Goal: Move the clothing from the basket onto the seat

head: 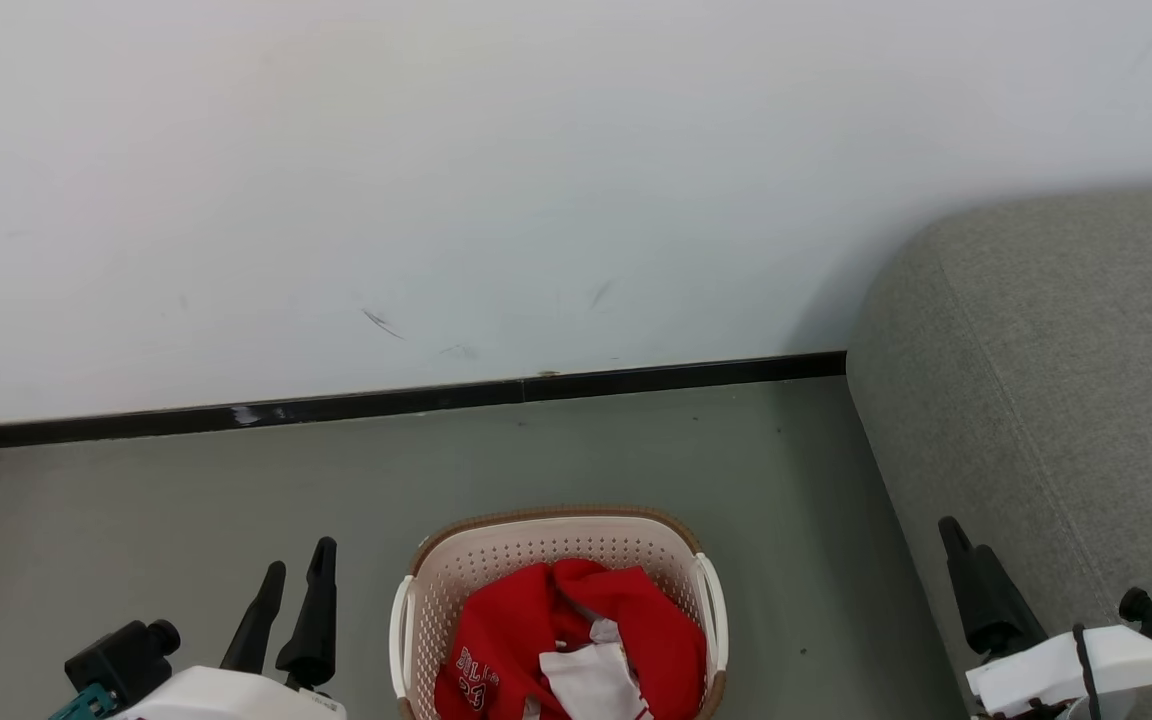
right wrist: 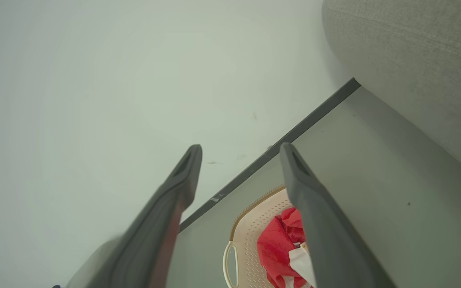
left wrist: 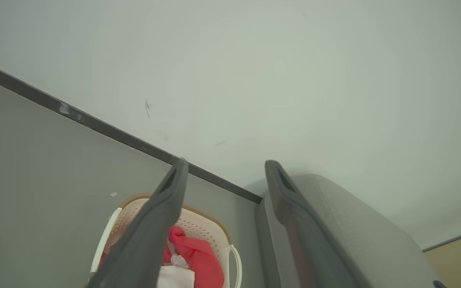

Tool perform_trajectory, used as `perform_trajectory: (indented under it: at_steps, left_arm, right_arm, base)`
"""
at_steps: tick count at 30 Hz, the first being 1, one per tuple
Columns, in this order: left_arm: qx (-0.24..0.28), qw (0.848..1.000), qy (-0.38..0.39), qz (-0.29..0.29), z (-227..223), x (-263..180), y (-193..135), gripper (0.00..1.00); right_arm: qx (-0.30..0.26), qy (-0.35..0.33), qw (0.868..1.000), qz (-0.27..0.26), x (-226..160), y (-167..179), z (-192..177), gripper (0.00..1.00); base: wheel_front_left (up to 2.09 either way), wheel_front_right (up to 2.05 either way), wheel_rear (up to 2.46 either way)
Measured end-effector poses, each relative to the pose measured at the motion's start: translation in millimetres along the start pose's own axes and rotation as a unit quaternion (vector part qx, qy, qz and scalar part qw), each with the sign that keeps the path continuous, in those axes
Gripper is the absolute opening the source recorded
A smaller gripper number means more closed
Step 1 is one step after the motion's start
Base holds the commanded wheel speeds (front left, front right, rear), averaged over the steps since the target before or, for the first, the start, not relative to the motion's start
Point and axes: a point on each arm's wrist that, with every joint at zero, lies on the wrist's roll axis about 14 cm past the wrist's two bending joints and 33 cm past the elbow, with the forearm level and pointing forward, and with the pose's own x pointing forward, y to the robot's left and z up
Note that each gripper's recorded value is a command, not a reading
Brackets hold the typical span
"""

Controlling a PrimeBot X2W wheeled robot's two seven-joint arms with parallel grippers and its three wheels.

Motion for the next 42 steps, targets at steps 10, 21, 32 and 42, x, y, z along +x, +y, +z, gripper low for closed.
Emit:
perform_trajectory:
  at_steps: [10, 21, 32, 42]
  left_arm:
    - [0.085, 0.996, -0.006, 0.002, -2, -3, -4, 1.00]
    - [0.169, 0.985, -0.022, -0.005, -1, -4, -12, 1.00]
    - [0.248, 0.968, -0.042, -0.011, 1, -5, -18, 1.00]
    - [0.309, 0.949, -0.059, -0.023, 1, -7, -26, 1.00]
  right_arm:
    - [-0.099, 0.002, 0.995, 0.008, -5, 2, -3, 1.00]
    - [-0.194, 0.002, 0.981, 0.020, -9, 5, -5, 1.00]
    - [-0.285, -0.005, 0.958, 0.041, -8, 12, -5, 1.00]
    - [-0.341, -0.013, 0.938, 0.061, -8, 20, -6, 1.00]
  base:
    - [0.00, 0.00, 0.00]
    - [0.00, 0.00, 0.00]
    - [0.00, 0.00, 0.00]
    - [0.00, 0.00, 0.00]
